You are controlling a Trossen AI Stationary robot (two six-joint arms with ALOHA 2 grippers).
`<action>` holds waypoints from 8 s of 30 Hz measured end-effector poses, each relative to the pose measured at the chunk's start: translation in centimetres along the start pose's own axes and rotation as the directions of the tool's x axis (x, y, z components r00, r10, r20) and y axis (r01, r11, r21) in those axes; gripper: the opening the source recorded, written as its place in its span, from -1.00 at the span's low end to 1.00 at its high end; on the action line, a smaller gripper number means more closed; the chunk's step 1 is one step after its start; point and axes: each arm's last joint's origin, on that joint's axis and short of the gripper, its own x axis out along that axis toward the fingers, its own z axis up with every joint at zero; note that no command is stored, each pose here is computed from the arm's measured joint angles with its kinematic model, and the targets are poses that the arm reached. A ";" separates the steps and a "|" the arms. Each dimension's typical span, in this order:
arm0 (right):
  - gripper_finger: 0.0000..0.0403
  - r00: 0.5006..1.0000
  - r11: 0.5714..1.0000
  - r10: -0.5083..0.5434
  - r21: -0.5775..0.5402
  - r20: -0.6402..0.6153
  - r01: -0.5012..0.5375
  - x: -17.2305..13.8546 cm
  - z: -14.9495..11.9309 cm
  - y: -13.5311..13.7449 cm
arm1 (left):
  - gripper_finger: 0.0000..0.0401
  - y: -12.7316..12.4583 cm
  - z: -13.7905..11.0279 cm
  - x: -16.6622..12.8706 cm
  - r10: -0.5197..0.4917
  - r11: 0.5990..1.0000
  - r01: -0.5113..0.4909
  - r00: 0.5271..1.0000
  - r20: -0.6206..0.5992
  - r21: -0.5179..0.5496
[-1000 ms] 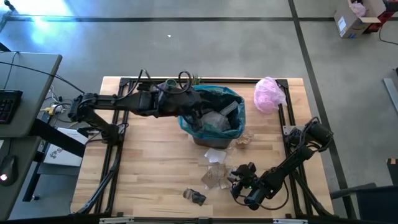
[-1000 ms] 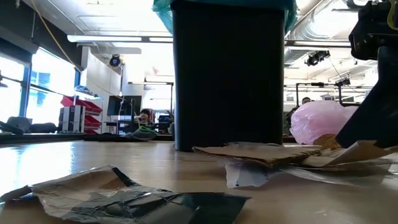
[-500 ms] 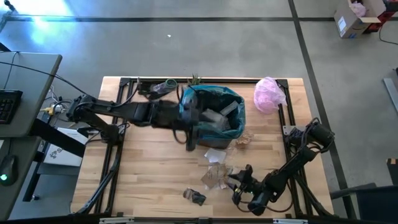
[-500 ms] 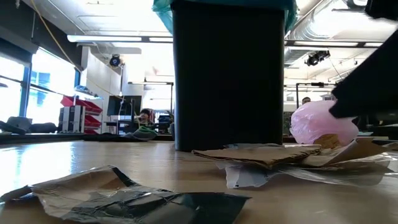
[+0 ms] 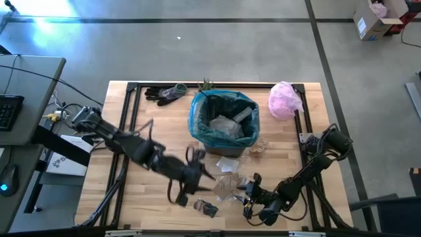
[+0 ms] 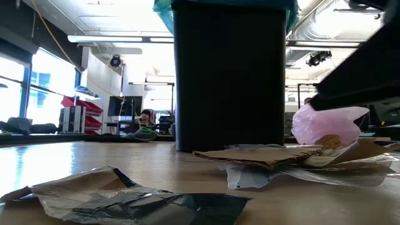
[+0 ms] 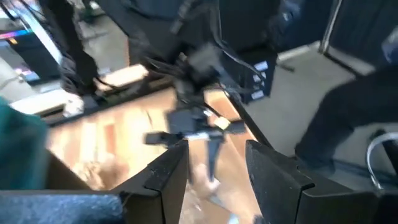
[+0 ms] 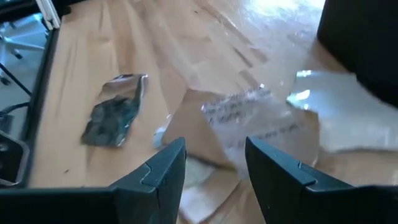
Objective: Place trash/remove bag and relplace
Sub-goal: Put the transparent plastic into the trash bin, then put the brown cardboard paper into the trash bin
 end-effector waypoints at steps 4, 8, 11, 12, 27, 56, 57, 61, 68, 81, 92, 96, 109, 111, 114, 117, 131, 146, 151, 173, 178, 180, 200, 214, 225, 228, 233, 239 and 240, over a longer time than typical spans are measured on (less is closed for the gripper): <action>-0.23 1.000 0.999 -0.011 -0.048 -0.029 0.010 1.3 0.9 -0.7 | -0.29 -2.5 -1.2 1.9 0.004 1.000 -0.002 0.998 -0.062 0.022; -0.23 0.997 0.997 -0.024 -0.071 -0.076 0.019 2.8 1.8 -1.8 | -0.29 -4.6 -2.7 4.0 0.022 0.999 -0.017 0.992 -0.122 0.042; -0.23 0.993 0.996 -0.043 -0.088 -0.107 0.034 3.7 2.3 -2.6 | -0.29 -5.8 -3.6 5.1 0.026 0.999 -0.019 0.988 -0.154 0.045; -0.23 0.991 0.995 -0.052 -0.093 -0.121 0.041 3.9 2.4 -2.9 | -0.29 -6.2 -3.9 5.5 0.021 0.999 -0.014 0.987 -0.161 0.046; -0.23 0.953 0.994 -0.052 -0.108 -0.299 0.020 6.0 1.0 -4.3 | -0.29 -8.0 -4.9 6.9 0.012 0.999 -0.004 0.986 -0.164 0.050; -1.00 0.967 0.963 -0.127 -0.261 -0.221 0.067 2.5 4.7 -1.6 | -0.29 -7.9 -5.0 6.9 0.034 0.999 -0.029 0.985 -0.170 0.032; -1.00 0.968 0.962 -0.125 -0.265 -0.219 0.065 2.3 5.0 -1.4 | -0.29 -7.9 -5.0 6.9 0.034 0.999 -0.029 0.985 -0.171 0.032; -1.00 0.968 0.952 -0.138 -0.297 -0.209 0.072 1.8 5.6 -0.6 | -0.29 -7.9 -5.0 6.9 0.035 0.999 -0.030 0.985 -0.171 0.030; -0.89 0.948 0.976 -0.065 -0.218 -0.311 -0.004 2.0 5.8 -0.5 | -0.29 -7.9 -5.1 6.9 0.034 0.999 -0.031 0.983 -0.178 0.018; 0.21 0.930 0.976 -0.080 -0.216 -0.358 0.000 2.9 4.6 -0.8 | -0.29 -8.4 -5.1 6.7 0.025 1.000 -0.025 0.984 -0.175 0.005; 0.02 0.885 0.973 -0.120 -0.228 -0.451 0.016 6.1 2.6 -1.9 | -0.29 -8.7 -5.1 6.6 0.025 1.000 -0.024 0.985 -0.173 0.010; -0.18 0.870 0.975 -0.122 -0.224 -0.478 0.014 7.2 1.7 -2.1 | -0.29 -8.7 -5.1 6.6 0.026 1.000 -0.025 0.984 -0.174 0.010; -0.98 0.879 0.979 -0.094 -0.206 -0.467 -0.005 7.1 1.5 -1.6 | -0.29 -9.0 -5.2 6.5 0.022 1.000 -0.020 0.984 -0.177 0.015; -0.99 0.885 0.975 -0.097 -0.220 -0.455 -0.007 6.7 1.9 -1.2 | -0.29 -9.0 -5.3 6.5 0.023 1.000 -0.021 0.982 -0.186 0.013; -1.00 0.888 0.968 -0.122 -0.252 -0.443 0.008 5.8 2.7 -0.7 | -0.29 -9.0 -5.3 6.5 0.023 1.000 -0.022 0.981 -0.194 0.008; -1.00 0.883 0.951 -0.170 -0.307 -0.438 0.031 4.7 3.9 -0.2 | -0.29 -9.0 -5.3 6.5 0.023 1.000 -0.022 0.981 -0.194 0.007; -1.00 0.909 0.881 -0.275 -0.461 -0.314 0.107 0.5 11.5 3.4 | -0.29 -9.0 -5.3 6.5 0.036 0.999 -0.036 0.981 -0.191 0.008; -1.00 0.907 0.717 -0.411 -0.647 -0.093 0.259 -3.8 25.8 1.5 | -0.29 -9.2 -6.3 7.3 0.112 0.993 -0.116 0.967 -0.229 -0.002; -1.00 0.923 0.732 -0.384 -0.617 -0.023 0.289 -5.6 31.5 -0.5 | -0.29 -9.4 -6.4 7.2 0.131 0.990 -0.138 0.965 -0.227 -0.012; -0.70 0.877 0.940 -0.303 -0.266 -0.373 0.212 -2.4 34.6 -13.0 | -0.29 -10.2 -9.7 7.7 0.139 0.984 -0.162 0.959 -0.246 -0.076; -0.28 0.870 0.929 -0.343 -0.266 -0.353 0.258 -2.4 34.5 -13.0 | -0.29 -10.4 -9.8 7.7 0.135 0.985 -0.158 0.959 -0.250 -0.072; -0.14 0.878 0.921 -0.358 -0.274 -0.318 0.276 -2.9 34.7 -12.7 | -0.29 -10.3 -9.8 7.7 0.136 0.985 -0.158 0.958 -0.251 -0.072; 0.09 0.981 0.940 -0.114 -0.337 -0.159 0.054 -9.2 25.9 1.4 | -0.29 -8.0 -13.4 9.2 0.182 0.973 -0.213 0.944 -0.276 -0.087; 0.09 0.966 0.914 -0.196 -0.388 -0.170 0.118 -2.4 7.3 2.9 | -0.29 -3.3 -16.8 11.3 0.116 0.954 -0.174 0.965 -0.237 -0.244; 0.09 0.934 0.905 -0.224 -0.416 -0.276 0.094 0.3 3.3 -0.9 | -0.29 -3.2 -19.6 14.1 0.059 0.942 -0.136 0.967 -0.248 -0.307; 0.09 0.925 0.904 -0.226 -0.420 -0.306 0.082 0.6 2.7 -1.6 | -0.29 -2.9 -20.1 14.7 0.060 0.938 -0.138 0.968 -0.244 -0.317; 0.09 0.922 0.907 -0.219 -0.416 -0.319 0.072 1.1 2.0 -2.3 | -0.29 -2.3 -20.0 14.9 0.061 0.934 -0.138 0.971 -0.233 -0.329; 0.09 0.912 0.900 -0.239 -0.427 -0.332 0.080 1.8 1.7 -3.5 | -0.29 -2.0 -20.1 14.9 0.068 0.932 -0.146 0.970 -0.235 -0.332; 0.09 0.911 0.901 -0.241 -0.427 -0.333 0.082 1.9 1.7 -3.6 | -0.29 -2.0 -20.1 14.9 0.069 0.932 -0.147 0.970 -0.235 -0.332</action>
